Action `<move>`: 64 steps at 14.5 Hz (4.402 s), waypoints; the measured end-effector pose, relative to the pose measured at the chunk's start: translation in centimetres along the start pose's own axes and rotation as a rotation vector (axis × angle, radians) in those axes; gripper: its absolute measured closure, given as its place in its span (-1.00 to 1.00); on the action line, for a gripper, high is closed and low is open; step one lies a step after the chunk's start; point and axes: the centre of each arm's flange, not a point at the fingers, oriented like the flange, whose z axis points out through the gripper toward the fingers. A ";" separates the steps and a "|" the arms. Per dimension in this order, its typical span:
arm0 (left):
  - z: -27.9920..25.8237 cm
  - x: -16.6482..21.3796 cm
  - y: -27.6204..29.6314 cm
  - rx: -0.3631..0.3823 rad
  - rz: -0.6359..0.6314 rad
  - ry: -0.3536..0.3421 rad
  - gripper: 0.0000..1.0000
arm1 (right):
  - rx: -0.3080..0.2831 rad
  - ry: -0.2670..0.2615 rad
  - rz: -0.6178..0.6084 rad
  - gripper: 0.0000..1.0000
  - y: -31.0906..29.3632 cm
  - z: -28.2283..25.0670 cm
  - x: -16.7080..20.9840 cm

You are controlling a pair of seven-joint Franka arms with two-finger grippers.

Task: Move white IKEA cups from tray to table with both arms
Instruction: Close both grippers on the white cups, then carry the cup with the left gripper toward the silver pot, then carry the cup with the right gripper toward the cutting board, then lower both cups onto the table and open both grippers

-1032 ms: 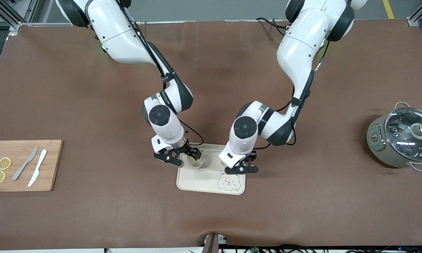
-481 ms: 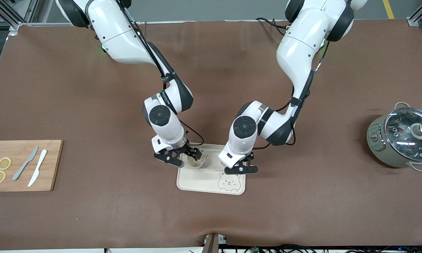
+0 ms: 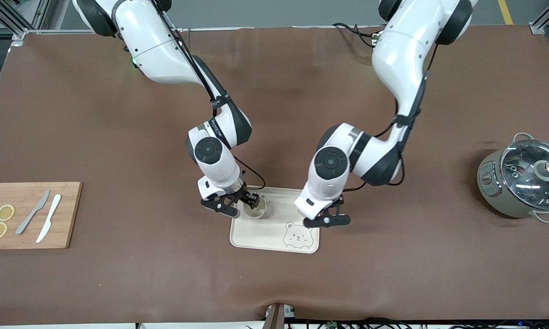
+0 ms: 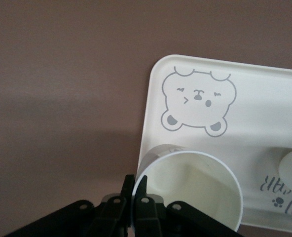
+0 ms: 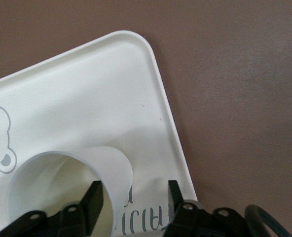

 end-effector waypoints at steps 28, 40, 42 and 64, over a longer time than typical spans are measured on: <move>5.2 -13.6 -27.3 -0.052 0.241 0.051 0.92 | -0.077 -0.138 -0.034 0.93 7.3 -12.6 11.0; 10.5 -12.8 -30.8 -0.055 0.269 0.075 0.92 | -0.058 -0.307 -0.329 0.93 25.7 -19.8 20.3; 10.5 -12.7 -30.7 -0.056 0.270 0.081 0.90 | -0.042 -0.297 -0.392 0.93 29.3 -19.0 21.5; -4.4 -8.8 -31.0 -0.029 0.291 -0.032 -1.00 | -0.076 -0.051 -0.507 0.93 35.3 -5.3 17.9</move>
